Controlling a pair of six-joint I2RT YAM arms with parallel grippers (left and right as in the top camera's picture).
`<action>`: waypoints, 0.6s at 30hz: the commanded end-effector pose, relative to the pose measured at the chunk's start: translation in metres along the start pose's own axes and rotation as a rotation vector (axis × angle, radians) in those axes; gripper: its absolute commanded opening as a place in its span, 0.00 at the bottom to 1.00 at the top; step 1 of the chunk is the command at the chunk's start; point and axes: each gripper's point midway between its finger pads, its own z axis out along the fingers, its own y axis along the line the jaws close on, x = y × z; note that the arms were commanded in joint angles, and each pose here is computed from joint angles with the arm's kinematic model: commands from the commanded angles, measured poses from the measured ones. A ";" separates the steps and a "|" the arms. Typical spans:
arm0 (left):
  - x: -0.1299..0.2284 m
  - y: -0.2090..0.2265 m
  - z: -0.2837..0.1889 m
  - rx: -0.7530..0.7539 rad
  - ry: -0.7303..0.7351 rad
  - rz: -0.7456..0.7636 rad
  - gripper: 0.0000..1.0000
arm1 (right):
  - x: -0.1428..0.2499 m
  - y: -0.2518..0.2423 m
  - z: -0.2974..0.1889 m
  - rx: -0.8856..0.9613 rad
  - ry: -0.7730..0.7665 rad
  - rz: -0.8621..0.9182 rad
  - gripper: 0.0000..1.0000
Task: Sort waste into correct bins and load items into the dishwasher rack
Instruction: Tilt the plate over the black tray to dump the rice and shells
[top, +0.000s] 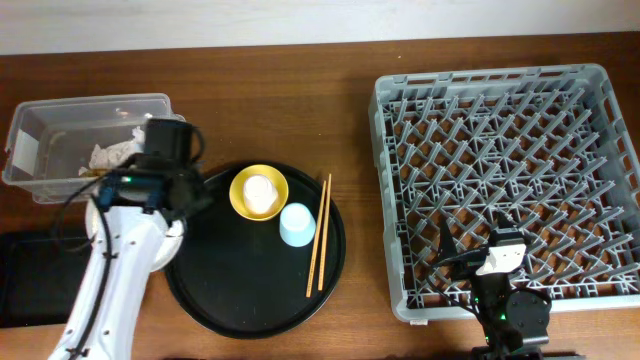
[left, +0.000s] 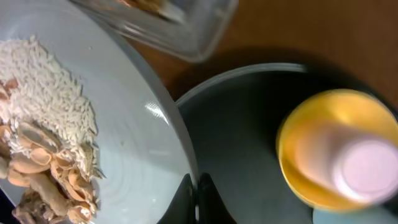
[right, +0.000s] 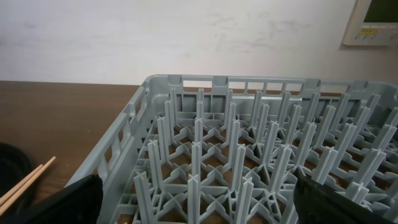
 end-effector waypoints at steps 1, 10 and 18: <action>-0.032 0.024 -0.006 0.015 -0.080 -0.094 0.01 | 0.003 -0.004 0.000 0.018 0.005 -0.002 0.98; -0.084 0.079 -0.002 0.044 -0.221 -0.324 0.01 | 0.003 -0.004 0.000 0.018 0.005 -0.002 0.98; -0.111 0.126 -0.006 0.232 -0.274 -0.593 0.01 | 0.003 -0.004 0.000 0.018 0.005 -0.002 0.99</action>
